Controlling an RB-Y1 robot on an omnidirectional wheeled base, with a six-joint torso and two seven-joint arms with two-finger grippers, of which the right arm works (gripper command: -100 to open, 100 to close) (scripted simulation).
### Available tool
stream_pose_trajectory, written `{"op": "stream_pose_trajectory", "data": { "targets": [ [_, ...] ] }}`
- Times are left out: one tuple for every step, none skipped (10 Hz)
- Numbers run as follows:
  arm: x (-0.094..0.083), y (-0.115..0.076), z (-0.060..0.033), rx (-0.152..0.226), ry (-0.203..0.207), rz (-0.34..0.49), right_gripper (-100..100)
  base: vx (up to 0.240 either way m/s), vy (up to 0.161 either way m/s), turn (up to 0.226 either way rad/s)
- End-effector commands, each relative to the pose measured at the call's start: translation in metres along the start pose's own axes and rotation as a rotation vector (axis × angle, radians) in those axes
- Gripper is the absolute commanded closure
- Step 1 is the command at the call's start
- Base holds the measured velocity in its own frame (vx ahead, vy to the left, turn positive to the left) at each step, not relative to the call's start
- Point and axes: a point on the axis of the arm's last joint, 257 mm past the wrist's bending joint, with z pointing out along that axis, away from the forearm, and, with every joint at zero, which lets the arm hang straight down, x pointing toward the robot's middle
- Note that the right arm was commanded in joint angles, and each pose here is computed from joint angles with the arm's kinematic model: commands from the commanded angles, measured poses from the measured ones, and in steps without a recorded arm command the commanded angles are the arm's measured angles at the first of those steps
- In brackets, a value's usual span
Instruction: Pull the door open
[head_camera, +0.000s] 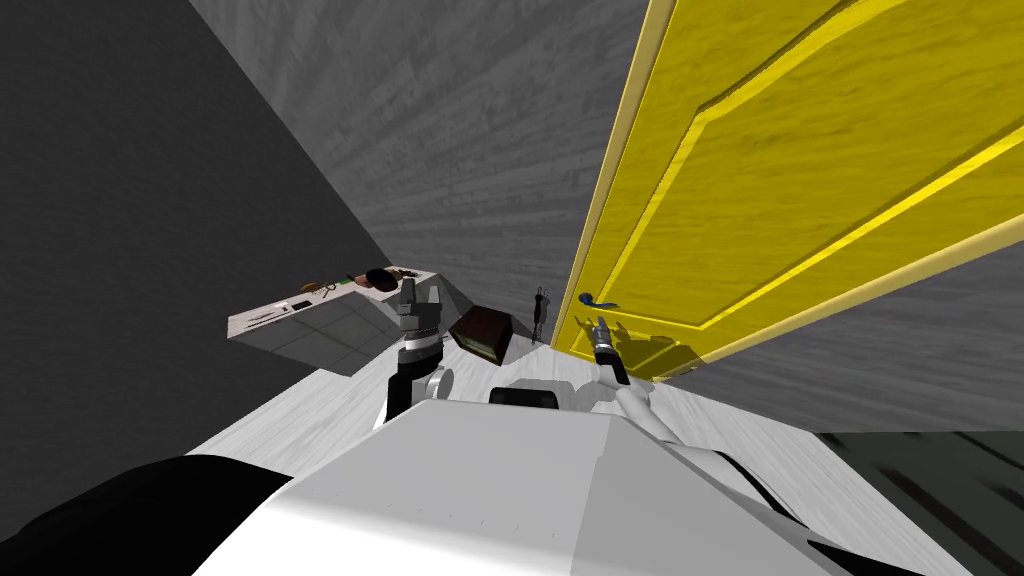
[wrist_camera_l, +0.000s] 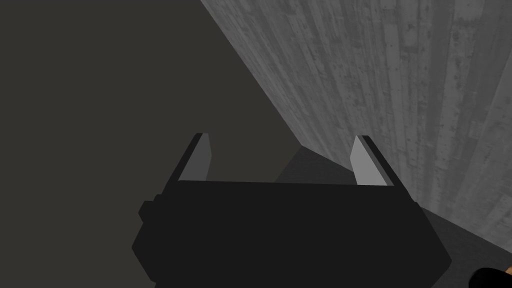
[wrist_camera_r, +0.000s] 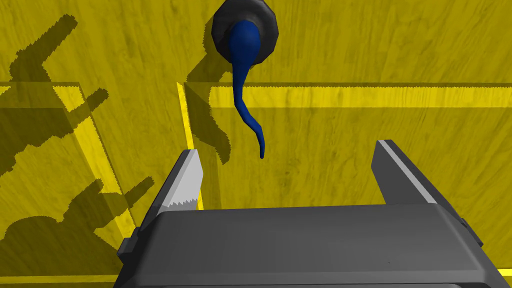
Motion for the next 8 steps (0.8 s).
{"op": "stream_pose_trajectory", "data": {
  "targets": [
    [-0.005,-0.006,0.0004,0.014,-0.010,-0.003,-100,0.059,-0.050,0.065],
    [-0.010,-0.011,0.0008,0.027,-0.018,-0.006,-100,0.062,-0.059,0.085],
    [-0.014,-0.015,0.0010,0.038,-0.027,-0.009,-100,0.075,-0.071,0.099],
    [-0.017,-0.018,0.0011,0.047,-0.033,-0.011,-100,0.067,-0.075,0.058],
    [-0.020,-0.021,0.0011,0.052,-0.037,-0.012,-100,0.051,-0.070,0.043],
    [-0.018,-0.019,0.0012,0.049,-0.033,-0.011,-100,0.022,-0.031,0.012],
    [-0.033,-0.021,0.0011,0.052,-0.073,-0.014,-100,0.040,-0.062,0.268],
    [-0.040,-0.021,0.0009,0.053,-0.090,-0.014,-100,0.070,-0.110,0.308]
  ]
}}
